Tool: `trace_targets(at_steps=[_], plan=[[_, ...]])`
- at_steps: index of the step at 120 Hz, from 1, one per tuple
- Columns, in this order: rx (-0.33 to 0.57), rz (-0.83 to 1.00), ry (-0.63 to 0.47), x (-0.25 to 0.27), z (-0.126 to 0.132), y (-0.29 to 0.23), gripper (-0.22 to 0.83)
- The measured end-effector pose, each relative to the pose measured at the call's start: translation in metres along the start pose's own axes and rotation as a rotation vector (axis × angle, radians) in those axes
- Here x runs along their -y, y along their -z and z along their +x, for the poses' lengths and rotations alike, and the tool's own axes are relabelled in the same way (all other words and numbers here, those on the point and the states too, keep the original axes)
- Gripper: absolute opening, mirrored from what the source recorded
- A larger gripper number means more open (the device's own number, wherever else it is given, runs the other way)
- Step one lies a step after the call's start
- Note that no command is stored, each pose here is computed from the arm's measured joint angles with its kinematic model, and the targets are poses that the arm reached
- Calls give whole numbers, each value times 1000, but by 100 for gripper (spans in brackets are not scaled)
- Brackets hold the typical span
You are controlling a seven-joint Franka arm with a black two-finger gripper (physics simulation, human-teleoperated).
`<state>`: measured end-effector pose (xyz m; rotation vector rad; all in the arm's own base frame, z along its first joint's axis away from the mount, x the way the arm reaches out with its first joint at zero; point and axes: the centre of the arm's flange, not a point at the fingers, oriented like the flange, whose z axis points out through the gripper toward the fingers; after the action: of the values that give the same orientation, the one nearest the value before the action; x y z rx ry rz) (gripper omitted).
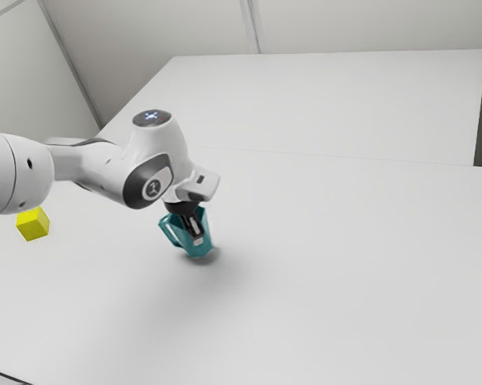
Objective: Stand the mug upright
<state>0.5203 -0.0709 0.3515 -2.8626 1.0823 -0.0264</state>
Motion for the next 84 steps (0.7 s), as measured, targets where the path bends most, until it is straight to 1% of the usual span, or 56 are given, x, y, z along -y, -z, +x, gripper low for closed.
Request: trace_targets(at_steps=[37, 55, 84], plan=[[-1, 4, 111, 40, -28, -3, -16], [-3, 2, 116, 40, -28, -3, -8], [-9, 1, 72, 21, -13, -1, 9]])
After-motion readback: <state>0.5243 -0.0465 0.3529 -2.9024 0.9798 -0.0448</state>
